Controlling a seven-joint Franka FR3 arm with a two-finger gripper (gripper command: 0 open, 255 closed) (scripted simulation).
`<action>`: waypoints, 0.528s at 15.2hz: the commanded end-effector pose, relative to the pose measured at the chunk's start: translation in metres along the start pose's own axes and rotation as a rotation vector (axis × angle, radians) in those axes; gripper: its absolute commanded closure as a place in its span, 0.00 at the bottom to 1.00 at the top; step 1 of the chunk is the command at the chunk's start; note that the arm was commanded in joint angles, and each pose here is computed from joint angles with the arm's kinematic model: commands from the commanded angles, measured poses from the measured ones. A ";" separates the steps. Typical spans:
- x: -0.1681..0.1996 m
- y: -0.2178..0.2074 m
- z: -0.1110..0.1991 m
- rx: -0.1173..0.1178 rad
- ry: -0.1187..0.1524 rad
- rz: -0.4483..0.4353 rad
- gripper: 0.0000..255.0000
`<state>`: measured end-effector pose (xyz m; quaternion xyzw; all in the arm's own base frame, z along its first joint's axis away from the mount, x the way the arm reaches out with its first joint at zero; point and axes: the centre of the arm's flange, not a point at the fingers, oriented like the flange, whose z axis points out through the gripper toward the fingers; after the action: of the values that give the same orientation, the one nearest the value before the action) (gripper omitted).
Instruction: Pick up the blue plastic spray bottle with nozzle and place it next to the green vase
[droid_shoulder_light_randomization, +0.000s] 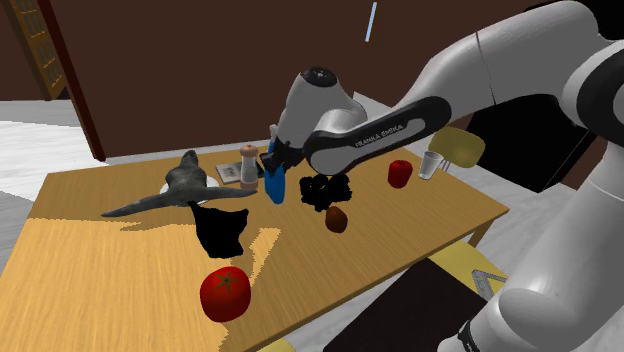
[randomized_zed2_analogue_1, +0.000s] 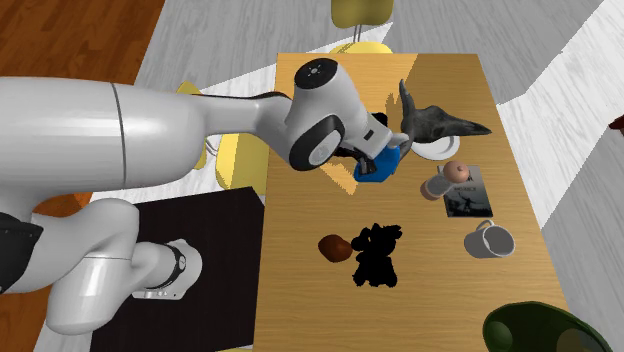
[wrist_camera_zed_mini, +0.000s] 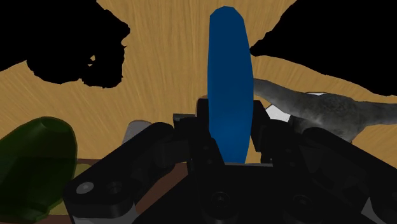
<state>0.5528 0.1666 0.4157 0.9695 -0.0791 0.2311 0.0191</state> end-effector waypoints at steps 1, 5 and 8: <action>0.005 0.000 -0.009 0.000 0.000 0.000 1.00; 0.015 0.000 -0.028 0.000 0.000 0.000 1.00; 0.022 0.000 -0.042 0.000 0.000 0.000 1.00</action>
<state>0.5538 0.1668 0.4569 0.9695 -0.0792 0.2310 0.0191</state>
